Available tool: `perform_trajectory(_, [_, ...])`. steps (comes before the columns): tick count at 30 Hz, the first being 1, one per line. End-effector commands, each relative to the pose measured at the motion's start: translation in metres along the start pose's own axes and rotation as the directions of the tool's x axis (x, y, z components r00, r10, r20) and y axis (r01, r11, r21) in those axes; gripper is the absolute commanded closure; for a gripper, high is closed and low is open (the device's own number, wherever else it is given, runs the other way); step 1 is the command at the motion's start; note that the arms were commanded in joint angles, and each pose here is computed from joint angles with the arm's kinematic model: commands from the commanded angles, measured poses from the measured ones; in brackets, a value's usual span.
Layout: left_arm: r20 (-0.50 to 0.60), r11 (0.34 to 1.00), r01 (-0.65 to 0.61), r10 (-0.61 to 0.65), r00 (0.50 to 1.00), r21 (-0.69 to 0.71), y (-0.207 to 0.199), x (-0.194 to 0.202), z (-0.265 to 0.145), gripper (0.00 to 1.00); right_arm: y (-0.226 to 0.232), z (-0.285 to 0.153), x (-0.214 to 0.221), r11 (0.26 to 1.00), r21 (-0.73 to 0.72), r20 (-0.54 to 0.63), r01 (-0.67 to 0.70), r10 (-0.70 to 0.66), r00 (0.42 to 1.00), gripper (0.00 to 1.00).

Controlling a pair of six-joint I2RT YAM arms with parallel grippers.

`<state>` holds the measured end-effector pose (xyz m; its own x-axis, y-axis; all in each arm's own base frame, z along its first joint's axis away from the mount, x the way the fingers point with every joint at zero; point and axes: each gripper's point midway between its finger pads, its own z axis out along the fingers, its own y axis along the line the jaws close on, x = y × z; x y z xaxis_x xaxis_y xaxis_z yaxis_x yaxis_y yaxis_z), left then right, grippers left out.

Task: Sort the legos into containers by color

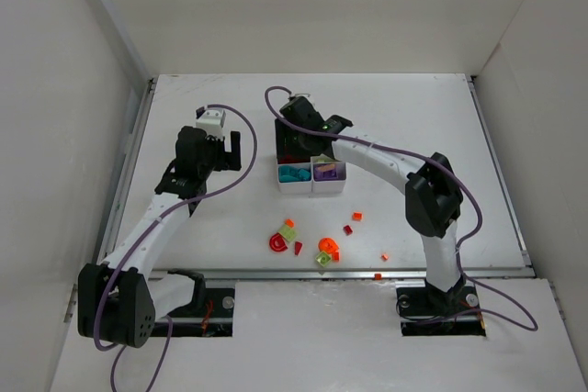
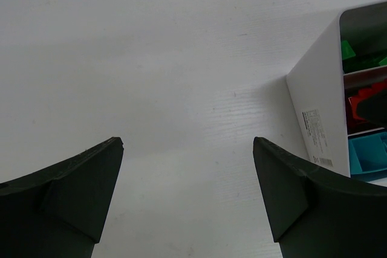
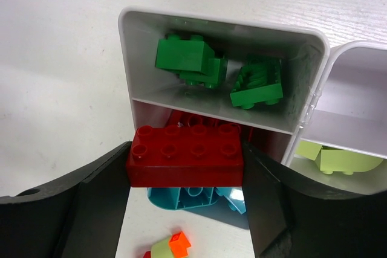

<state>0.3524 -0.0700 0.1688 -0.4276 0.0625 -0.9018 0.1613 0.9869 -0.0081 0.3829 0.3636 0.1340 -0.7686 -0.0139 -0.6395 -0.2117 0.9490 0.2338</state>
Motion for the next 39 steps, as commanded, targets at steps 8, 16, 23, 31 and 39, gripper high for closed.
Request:
perform_trajectory(8, [0.045, 0.999, 0.023, -0.024, 0.999, 0.026, -0.004, -0.015, -0.002, 0.13, 0.024, -0.028, -0.034, 0.997, -0.072, 0.106, 0.019, -0.011, 0.994, 0.11])
perform_trajectory(16, [0.046, 1.000, 0.013, -0.014, 0.999, 0.025, -0.003, -0.018, -0.005, 0.13, 0.015, -0.055, -0.049, 0.998, -0.057, 0.171, 0.025, -0.015, 0.985, 0.05])
perform_trajectory(23, [0.055, 0.999, 0.013, -0.015, 0.998, 0.035, -0.005, -0.020, -0.007, 0.13, -0.029, -0.118, -0.055, 0.997, 0.065, 0.250, 0.039, -0.054, 0.967, 0.02])
perform_trajectory(31, [0.073, 0.998, 0.030, -0.034, 0.997, 0.055, -0.009, -0.019, -0.009, 0.13, -0.112, -0.147, 0.051, 0.998, 0.060, -0.022, 0.016, -0.015, 1.000, 0.24])
perform_trajectory(39, [0.073, 0.996, 0.021, -0.027, 0.997, 0.081, -0.017, -0.012, -0.009, 0.13, -0.092, -0.141, 0.145, 0.991, -0.104, -0.247, 0.080, -0.104, 0.963, 0.46])
